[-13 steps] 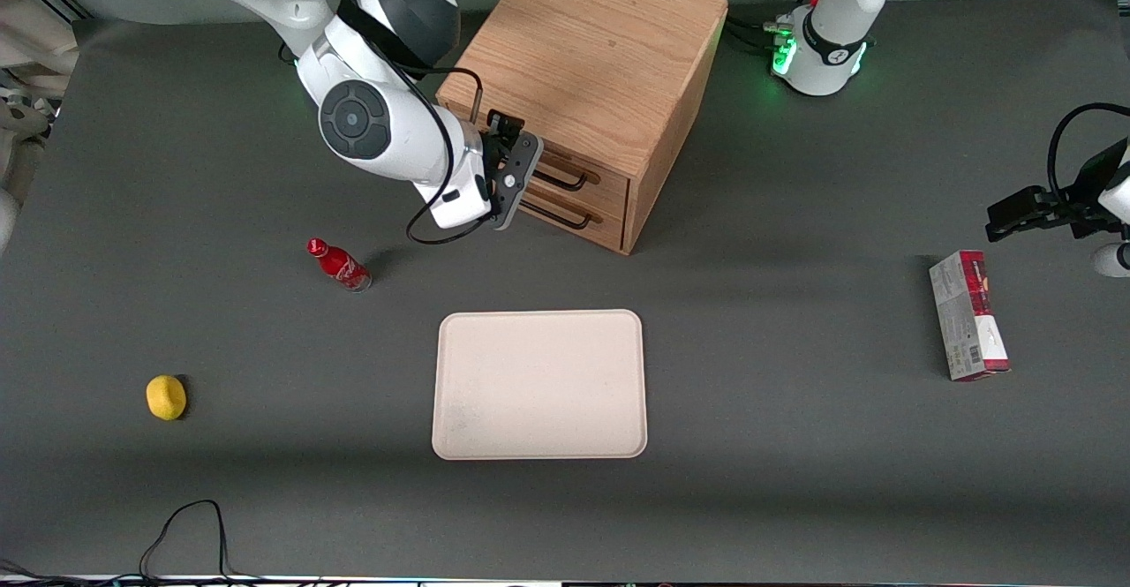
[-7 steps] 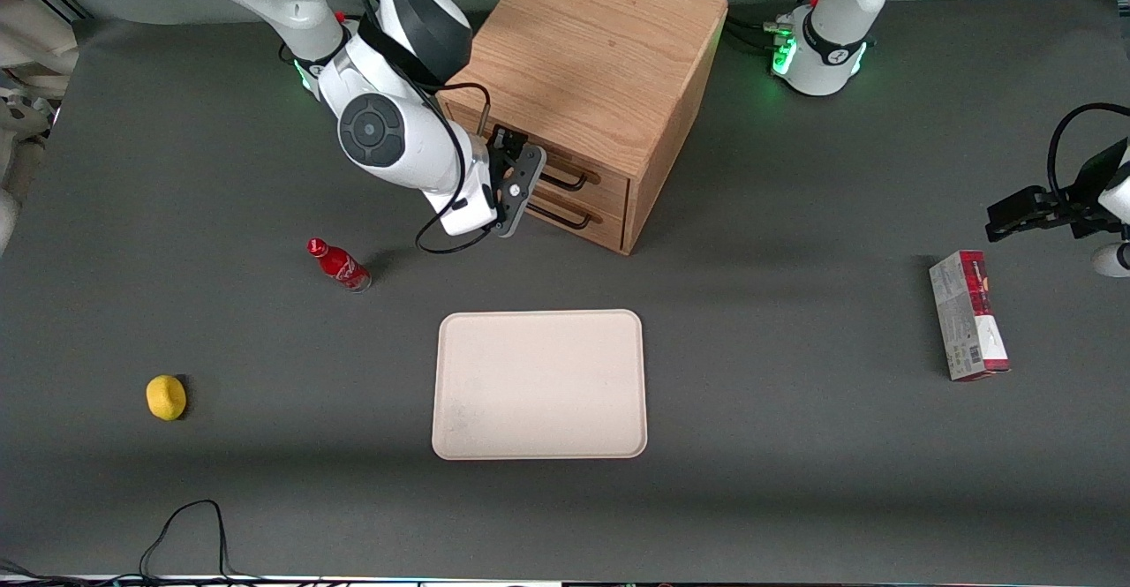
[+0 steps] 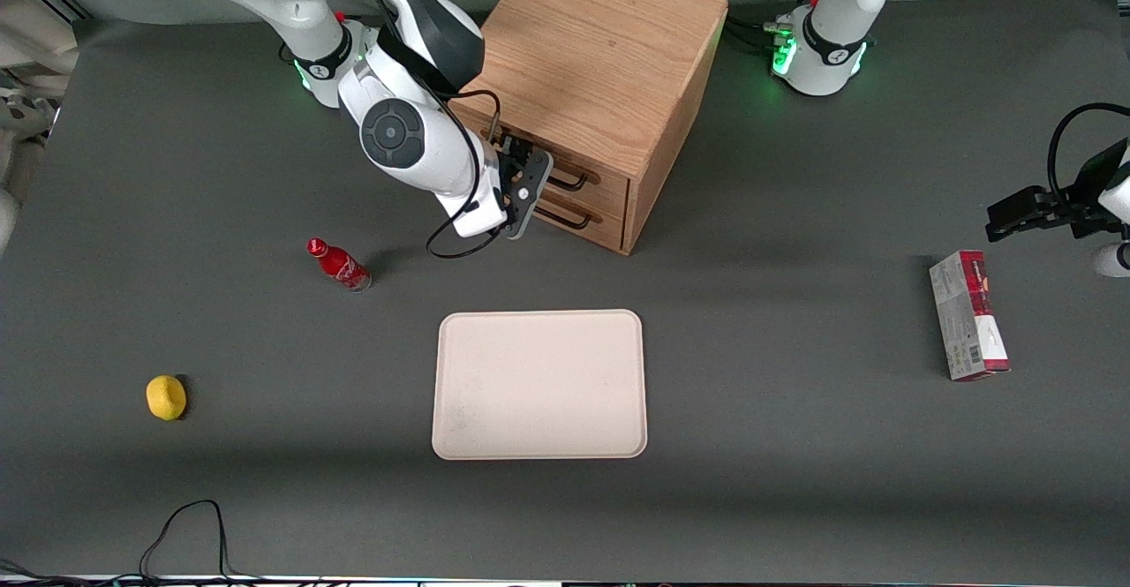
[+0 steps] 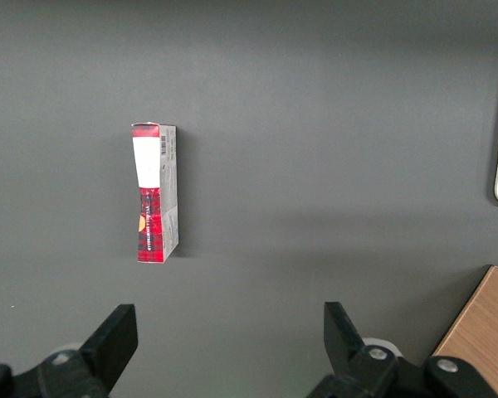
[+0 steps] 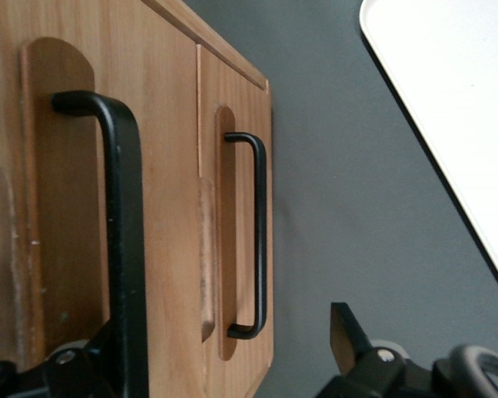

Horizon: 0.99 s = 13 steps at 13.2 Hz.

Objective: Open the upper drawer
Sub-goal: 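Pull the handle outward with the right gripper, sliding the drawer open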

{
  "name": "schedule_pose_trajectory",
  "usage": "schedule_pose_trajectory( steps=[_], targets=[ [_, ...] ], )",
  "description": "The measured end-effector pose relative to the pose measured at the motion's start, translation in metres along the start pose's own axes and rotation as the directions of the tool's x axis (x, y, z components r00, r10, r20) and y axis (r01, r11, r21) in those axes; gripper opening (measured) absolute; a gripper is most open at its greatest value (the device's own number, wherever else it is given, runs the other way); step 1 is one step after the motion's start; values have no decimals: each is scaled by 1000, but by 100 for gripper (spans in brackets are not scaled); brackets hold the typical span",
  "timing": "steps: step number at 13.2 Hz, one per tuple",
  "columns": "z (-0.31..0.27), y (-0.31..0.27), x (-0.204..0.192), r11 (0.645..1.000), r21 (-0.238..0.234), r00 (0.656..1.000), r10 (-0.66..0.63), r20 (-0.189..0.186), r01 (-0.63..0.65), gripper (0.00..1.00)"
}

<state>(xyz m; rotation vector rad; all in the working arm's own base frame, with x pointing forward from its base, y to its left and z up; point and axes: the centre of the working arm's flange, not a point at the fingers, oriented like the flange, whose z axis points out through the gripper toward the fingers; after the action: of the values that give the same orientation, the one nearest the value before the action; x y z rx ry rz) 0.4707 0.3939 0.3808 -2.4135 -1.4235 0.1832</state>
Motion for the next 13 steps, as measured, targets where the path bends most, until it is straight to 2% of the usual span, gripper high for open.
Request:
schedule_pose_trajectory(
  steps=[2, 5, 7, 13],
  targets=[
    [-3, 1, 2, 1000, -25, 1000, -17, 5, 17, 100],
    [-22, 29, 6, 995, -103, 1000, -22, -12, 20, 100],
    [-41, 67, 4, 991, -135, 999, 19, -46, -25, 100],
    [-78, 178, -14, 969, -171, 978, 156, -140, -179, 100]
  ],
)
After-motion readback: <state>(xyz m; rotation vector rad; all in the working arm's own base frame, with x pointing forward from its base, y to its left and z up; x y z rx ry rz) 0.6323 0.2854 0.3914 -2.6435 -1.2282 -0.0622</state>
